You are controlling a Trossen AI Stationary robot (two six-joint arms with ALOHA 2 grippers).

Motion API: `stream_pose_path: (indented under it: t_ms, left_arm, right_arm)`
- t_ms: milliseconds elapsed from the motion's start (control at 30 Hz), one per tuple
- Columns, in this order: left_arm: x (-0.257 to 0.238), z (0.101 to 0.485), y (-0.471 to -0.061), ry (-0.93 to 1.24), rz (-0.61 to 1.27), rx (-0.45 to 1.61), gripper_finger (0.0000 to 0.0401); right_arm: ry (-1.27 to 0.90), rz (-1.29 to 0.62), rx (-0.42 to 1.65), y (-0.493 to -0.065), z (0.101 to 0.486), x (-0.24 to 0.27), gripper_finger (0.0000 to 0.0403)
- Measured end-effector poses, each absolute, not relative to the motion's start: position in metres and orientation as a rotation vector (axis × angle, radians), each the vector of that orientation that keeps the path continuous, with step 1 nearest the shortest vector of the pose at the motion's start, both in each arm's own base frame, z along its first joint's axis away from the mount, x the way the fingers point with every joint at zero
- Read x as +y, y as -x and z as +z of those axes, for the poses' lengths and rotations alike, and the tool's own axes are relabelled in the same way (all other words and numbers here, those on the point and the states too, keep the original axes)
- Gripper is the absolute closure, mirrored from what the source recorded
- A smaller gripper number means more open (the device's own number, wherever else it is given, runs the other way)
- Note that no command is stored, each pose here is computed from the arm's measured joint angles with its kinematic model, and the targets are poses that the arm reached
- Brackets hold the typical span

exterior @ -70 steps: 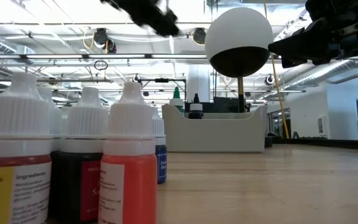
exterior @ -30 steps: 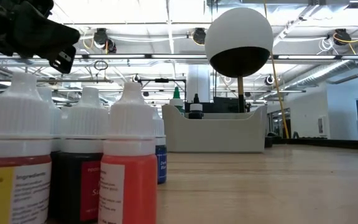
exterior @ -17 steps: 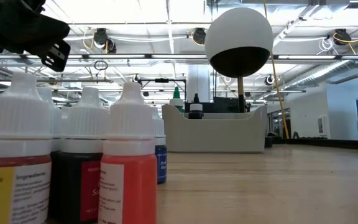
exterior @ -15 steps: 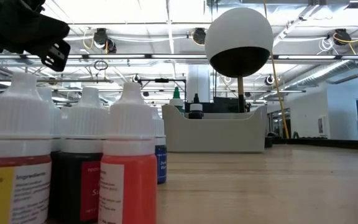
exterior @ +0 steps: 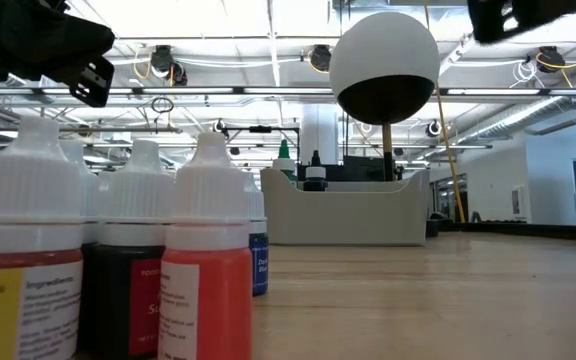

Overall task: Pick & Place food coloring
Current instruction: Put the violet food coloring bottle into the gray bin

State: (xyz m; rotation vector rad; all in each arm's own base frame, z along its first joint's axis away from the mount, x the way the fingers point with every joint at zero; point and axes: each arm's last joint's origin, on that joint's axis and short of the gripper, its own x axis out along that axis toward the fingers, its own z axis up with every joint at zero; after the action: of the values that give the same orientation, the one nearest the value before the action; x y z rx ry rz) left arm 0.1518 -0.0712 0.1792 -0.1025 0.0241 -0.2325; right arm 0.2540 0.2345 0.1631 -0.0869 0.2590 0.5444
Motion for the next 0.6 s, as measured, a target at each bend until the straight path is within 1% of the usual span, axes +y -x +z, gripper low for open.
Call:
stream_pose_path:
  t_ms: [233,333,600]
  left_arm:
    - [-0.0712,0.1791,-0.1518,0.109,-0.232,0.027,0.0375]
    - [-0.0712,0.1789,-0.1518,0.114,-0.232,0.029,0.0375]
    - [-0.0712,0.1788,-0.1518,0.122,-0.232,0.031,0.0375]
  right_arm:
    - [0.089,0.541,0.275,-0.2649,0.1524,0.2426,0.0124]
    - [0.067,0.538,0.273,-0.265,0.1535,0.2429,0.0122]
    - [0.05,0.535,0.282,-0.2656,0.1504,0.2435,0.0132]
